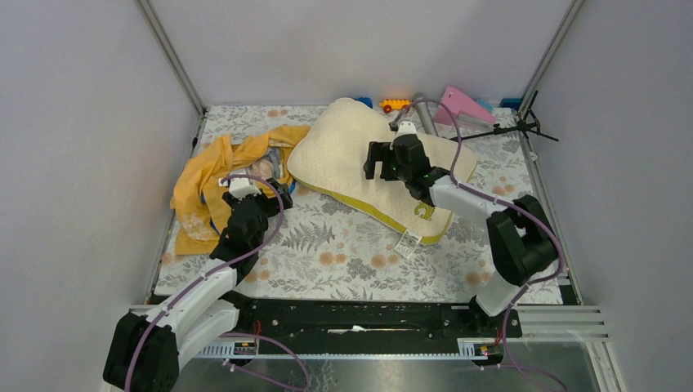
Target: Remove the pillowcase from the pillow
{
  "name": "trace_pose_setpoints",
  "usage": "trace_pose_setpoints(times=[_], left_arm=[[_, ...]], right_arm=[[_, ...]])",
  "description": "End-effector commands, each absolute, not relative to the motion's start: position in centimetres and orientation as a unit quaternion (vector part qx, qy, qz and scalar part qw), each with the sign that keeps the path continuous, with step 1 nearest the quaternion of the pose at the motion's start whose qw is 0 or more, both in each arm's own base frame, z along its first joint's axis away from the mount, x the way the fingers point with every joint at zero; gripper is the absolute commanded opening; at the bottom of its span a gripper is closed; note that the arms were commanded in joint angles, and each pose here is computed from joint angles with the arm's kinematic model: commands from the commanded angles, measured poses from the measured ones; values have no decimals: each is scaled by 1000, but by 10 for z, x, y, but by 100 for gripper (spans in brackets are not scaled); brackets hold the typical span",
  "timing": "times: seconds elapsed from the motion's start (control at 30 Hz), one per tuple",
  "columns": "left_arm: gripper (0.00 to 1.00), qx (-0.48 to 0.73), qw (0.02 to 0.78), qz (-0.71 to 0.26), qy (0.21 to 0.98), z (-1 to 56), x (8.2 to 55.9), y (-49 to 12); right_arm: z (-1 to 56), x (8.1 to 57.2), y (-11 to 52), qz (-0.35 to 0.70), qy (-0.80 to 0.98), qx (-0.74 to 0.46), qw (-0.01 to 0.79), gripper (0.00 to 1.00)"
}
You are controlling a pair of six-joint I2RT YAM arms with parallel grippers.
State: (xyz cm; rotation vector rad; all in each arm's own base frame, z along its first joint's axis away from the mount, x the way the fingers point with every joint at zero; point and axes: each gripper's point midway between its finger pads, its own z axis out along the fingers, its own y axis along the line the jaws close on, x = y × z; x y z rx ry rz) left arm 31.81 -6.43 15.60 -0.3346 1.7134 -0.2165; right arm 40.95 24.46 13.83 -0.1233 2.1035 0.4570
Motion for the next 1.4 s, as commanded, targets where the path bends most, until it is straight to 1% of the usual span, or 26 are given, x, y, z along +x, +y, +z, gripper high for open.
trace_pose_setpoints(times=[0.0, 0.1, 0.17, 0.27, 0.3, 0.4, 0.53, 0.6, 0.67, 0.73, 0.77, 0.83, 0.9, 1.1, 1.17, 1.23, 1.27, 1.33, 1.37], left_arm=[[99, -153, 670, -71, 723, 166, 323, -53], [99, -122, 692, -48, 710, 163, 319, -48], [99, -90, 712, -36, 695, 167, 318, -48], [99, -79, 704, -10, 705, 164, 320, -44], [99, -73, 703, 4, 708, 163, 322, -41], [99, -72, 706, 37, 704, 149, 320, -31], [99, -76, 717, 45, 691, 135, 317, -24], [99, -78, 717, 49, 691, 133, 318, -21], [99, -79, 719, 47, 689, 134, 321, -18], [99, -89, 723, 45, 683, 135, 322, -12], [99, -92, 726, 45, 680, 136, 323, -9], [99, -101, 730, 46, 674, 138, 325, -3], [99, -105, 729, 49, 675, 137, 328, 3], [99, -89, 724, 43, 683, 136, 339, 1], [99, -82, 726, 44, 681, 133, 342, 1], [99, -74, 731, 33, 678, 124, 344, 0], [99, -65, 736, 28, 673, 122, 347, -2], [99, -52, 727, 28, 684, 116, 349, -5], [99, -57, 719, 28, 692, 114, 352, -5]], right_arm=[[200, 405, 176, 81, 810, -52, 579, 100], [187, 389, 105, 22, 808, 36, 588, 100], [176, 377, 71, 9, 791, 78, 607, 100], [167, 363, 58, -2, 748, 39, 663, 100], [165, 362, 53, -18, 741, 36, 670, 99], [141, 361, 29, -97, 759, 36, 643, 100], [120, 357, 16, -113, 742, 35, 659, 100], [109, 355, 7, -128, 747, 49, 650, 100], [99, 354, 5, -129, 752, 55, 645, 100], [99, 354, 5, -133, 740, 42, 658, 99], [99, 352, 5, -132, 735, 39, 664, 96], [97, 351, 1, -135, 725, 49, 674, 94], [97, 353, -2, -138, 721, 53, 677, 95], [89, 359, -7, -104, 737, 63, 665, 97], [79, 364, -4, -59, 755, 48, 651, 90], [74, 370, -7, -39, 756, 47, 652, 87], [73, 370, -7, -37, 760, 48, 647, 88], [70, 370, -8, -39, 768, 50, 638, 98], [72, 370, -8, -36, 761, 49, 646, 99]])
